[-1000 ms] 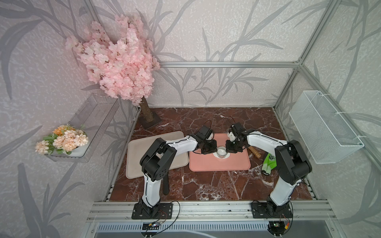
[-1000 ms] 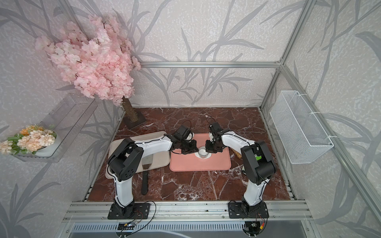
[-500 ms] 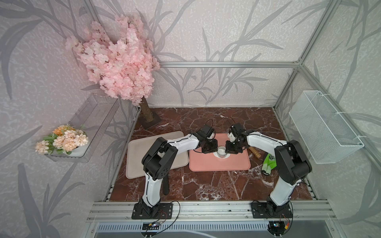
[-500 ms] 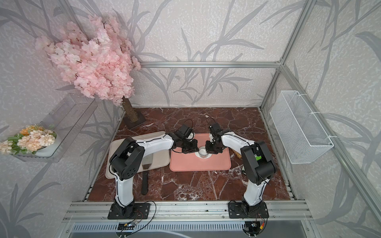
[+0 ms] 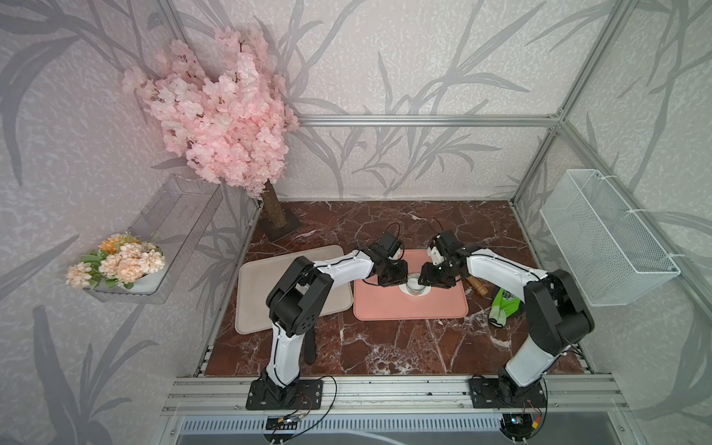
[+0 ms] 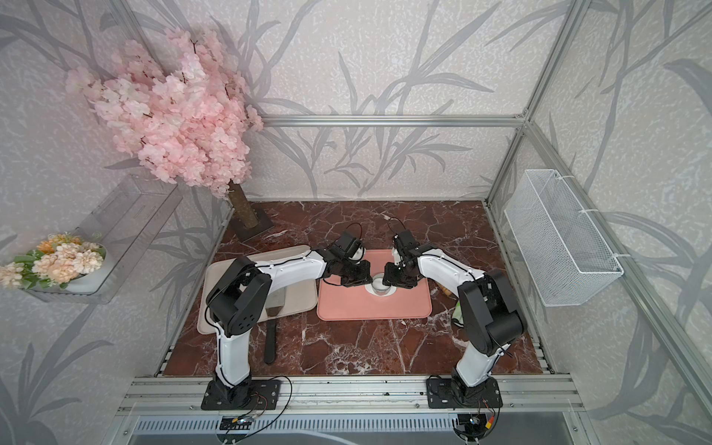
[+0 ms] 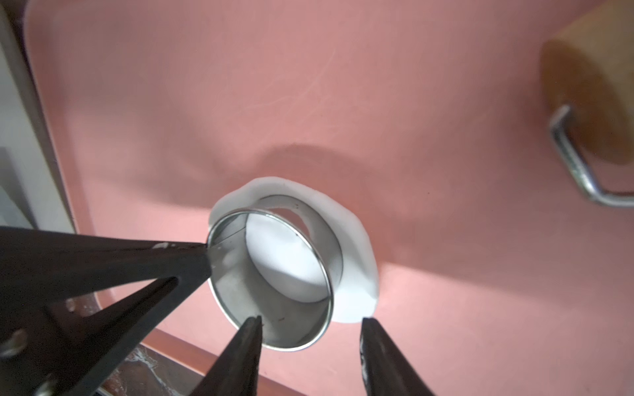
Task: Roll out the dumpling wrappers from the dough
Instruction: Remove the dumpling wrapper from the work surface.
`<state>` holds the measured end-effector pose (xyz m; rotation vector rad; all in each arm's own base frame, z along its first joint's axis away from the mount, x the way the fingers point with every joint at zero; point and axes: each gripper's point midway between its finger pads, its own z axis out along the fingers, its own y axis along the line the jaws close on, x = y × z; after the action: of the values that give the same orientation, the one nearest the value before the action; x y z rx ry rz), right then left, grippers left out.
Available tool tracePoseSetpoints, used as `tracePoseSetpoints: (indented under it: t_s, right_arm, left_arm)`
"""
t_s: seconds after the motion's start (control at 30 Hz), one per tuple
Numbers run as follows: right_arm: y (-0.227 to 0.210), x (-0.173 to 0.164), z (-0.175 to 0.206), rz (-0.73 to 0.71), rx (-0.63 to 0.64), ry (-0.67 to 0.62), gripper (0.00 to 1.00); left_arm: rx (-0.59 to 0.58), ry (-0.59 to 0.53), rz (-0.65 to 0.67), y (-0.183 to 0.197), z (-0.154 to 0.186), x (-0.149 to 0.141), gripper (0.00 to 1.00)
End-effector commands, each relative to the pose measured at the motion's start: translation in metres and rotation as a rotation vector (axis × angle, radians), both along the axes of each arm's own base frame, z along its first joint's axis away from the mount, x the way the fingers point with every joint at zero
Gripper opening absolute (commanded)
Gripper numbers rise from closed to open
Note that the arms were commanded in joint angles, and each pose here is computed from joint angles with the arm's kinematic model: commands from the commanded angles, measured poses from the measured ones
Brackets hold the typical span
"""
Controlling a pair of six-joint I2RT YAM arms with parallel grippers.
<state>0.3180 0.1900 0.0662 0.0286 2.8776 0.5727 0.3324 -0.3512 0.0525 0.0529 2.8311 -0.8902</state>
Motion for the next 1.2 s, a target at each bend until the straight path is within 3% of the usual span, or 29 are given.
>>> tracePoseSetpoints:
  t_s: [0.0,0.33,0.8,0.97,1.17]
  right_arm:
    - [-0.006,0.001,0.012,-0.044,0.038,-0.036,0.52]
    - [-0.023,-0.005,-0.014,-0.146,0.130,0.028,0.36]
    - [-0.022,-0.003,-0.043,-0.180,0.154,0.062,0.35]
    - [-0.019,-0.004,-0.047,-0.173,0.179,0.061,0.25]
    - [-0.013,-0.004,-0.050,-0.176,0.229,0.045,0.25]
  left_arm:
    - [0.112,0.066,-0.021,0.012,-0.034,-0.016,0.00]
    - [0.131,0.067,-0.024,0.013,-0.037,-0.016,0.00]
    - [0.145,0.072,-0.024,0.014,-0.038,-0.017,0.00]
    - [0.144,0.072,-0.026,0.013,-0.038,-0.017,0.00]
    - [0.145,0.074,-0.025,0.013,-0.038,-0.017,0.00]
